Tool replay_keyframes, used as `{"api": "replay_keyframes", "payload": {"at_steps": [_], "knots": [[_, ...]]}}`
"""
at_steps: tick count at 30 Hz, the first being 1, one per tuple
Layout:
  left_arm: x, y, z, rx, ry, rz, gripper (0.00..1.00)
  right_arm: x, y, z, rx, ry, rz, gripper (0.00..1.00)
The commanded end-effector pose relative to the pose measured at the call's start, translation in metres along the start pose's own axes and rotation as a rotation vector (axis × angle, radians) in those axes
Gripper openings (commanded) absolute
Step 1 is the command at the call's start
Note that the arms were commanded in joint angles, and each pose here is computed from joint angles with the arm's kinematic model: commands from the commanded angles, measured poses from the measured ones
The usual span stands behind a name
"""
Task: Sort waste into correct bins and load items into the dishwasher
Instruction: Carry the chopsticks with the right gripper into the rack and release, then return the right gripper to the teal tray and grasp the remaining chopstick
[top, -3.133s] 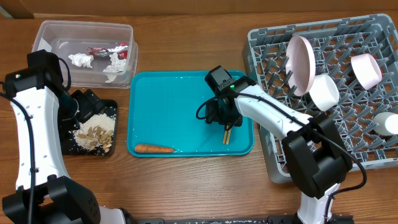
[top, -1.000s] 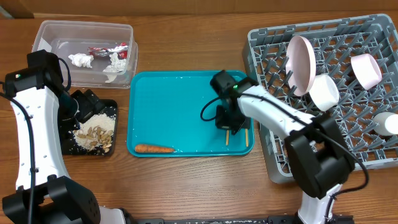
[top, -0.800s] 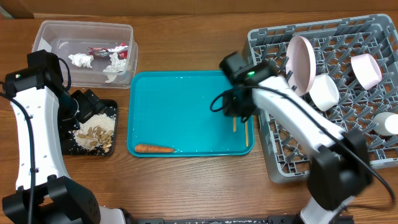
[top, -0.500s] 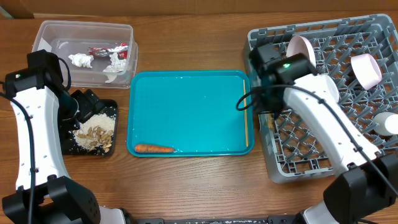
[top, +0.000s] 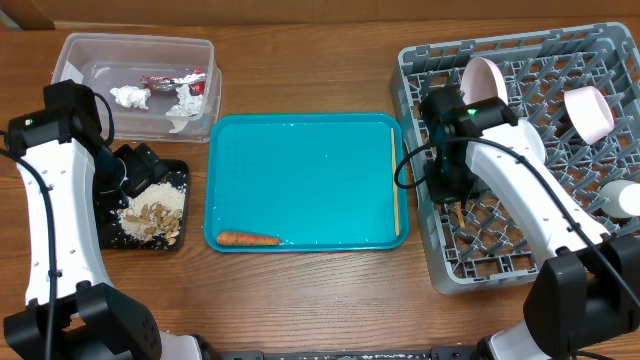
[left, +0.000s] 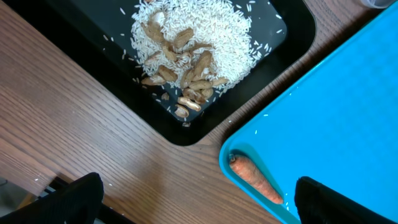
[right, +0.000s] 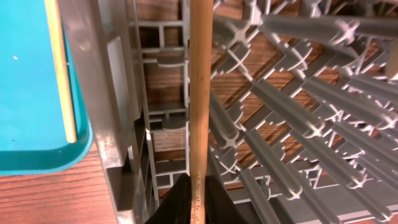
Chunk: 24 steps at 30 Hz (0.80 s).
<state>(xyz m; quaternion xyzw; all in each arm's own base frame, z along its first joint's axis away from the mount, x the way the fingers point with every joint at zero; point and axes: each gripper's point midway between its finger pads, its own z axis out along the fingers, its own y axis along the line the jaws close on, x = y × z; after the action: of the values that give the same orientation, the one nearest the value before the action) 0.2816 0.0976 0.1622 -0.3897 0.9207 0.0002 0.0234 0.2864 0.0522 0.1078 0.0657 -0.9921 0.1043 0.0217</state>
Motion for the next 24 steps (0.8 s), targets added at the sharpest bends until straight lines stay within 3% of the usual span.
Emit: {"api": "replay_keyframes", "payload": {"at_steps": [1, 4, 7, 9, 12, 15, 18, 21, 24], "knots": [[-0.002, 0.0, -0.01, 0.017, -0.032, -0.004, 1.0, 0.0, 0.002, 0.002, -0.022, 0.002, -0.001, 0.09], [-0.002, 0.0, -0.01, 0.017, -0.032, -0.004, 1.0, 0.001, 0.012, 0.002, -0.082, 0.009, 0.0, 0.12], [-0.002, -0.001, -0.01, 0.017, -0.032, -0.004, 1.0, 0.002, 0.016, 0.001, -0.103, 0.012, 0.0, 0.34], [-0.001, 0.0, -0.01, 0.017, -0.031, -0.004, 1.0, 0.002, 0.016, 0.001, -0.103, 0.012, 0.0, 0.41], [-0.001, 0.0, -0.01, 0.015, -0.028, -0.004, 1.0, 0.003, 0.016, 0.001, -0.102, 0.017, -0.001, 0.43], [-0.001, 0.0, -0.01, 0.015, -0.028, -0.004, 1.0, 0.001, 0.016, -0.001, -0.103, 0.011, 0.012, 0.29], [-0.001, 0.0, -0.01, 0.015, -0.029, -0.004, 1.0, -0.008, 0.015, -0.014, -0.11, -0.028, 0.022, 0.28], [-0.001, 0.0, -0.01, 0.015, -0.028, -0.004, 1.0, -0.023, 0.013, -0.041, -0.13, -0.101, 0.06, 0.29], [-0.001, 0.0, -0.01, 0.016, -0.029, -0.004, 1.0, -0.039, 0.037, -0.082, -0.29, -0.184, 0.048, 0.4]]}}
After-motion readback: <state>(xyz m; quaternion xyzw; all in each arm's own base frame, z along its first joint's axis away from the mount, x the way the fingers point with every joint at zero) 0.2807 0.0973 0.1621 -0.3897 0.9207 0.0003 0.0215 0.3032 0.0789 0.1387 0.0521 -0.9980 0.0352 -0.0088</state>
